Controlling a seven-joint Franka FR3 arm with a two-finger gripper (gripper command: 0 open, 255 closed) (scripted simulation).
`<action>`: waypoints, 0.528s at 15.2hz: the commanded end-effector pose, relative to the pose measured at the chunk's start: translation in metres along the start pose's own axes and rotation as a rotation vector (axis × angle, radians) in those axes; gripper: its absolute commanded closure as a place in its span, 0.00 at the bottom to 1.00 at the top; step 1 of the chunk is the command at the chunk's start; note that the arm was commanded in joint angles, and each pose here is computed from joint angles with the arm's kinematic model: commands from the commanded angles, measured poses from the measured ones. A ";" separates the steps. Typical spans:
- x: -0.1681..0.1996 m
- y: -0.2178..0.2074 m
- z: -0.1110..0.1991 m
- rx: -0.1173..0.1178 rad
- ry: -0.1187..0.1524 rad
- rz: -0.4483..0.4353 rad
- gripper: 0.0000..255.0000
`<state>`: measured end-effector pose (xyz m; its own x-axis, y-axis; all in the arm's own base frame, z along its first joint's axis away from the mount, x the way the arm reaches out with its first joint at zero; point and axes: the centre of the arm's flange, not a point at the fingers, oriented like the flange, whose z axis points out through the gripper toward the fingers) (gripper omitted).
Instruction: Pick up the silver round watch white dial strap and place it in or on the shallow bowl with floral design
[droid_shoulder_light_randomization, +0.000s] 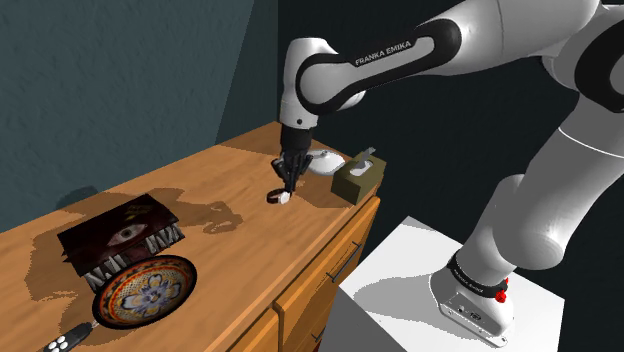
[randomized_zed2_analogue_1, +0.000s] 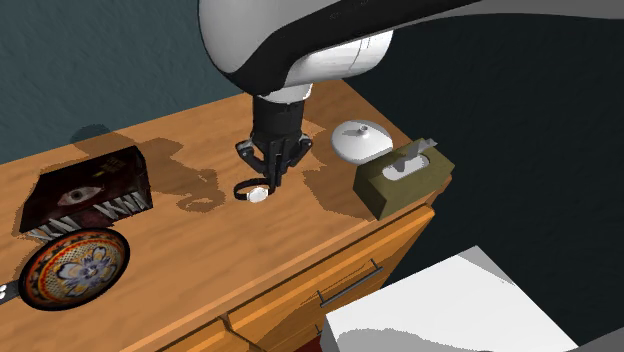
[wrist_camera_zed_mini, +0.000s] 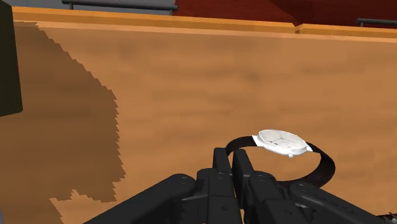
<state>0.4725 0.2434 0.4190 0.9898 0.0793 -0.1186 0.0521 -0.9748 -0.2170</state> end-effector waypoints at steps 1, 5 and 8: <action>-0.001 -0.002 -0.011 0.000 -0.001 0.000 1.00; -0.004 -0.006 -0.031 0.000 -0.001 0.000 1.00; -0.003 -0.021 -0.036 0.000 -0.001 0.000 1.00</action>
<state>0.4724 0.2487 0.4568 0.9898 0.0792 -0.1186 0.0521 -0.9748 -0.2168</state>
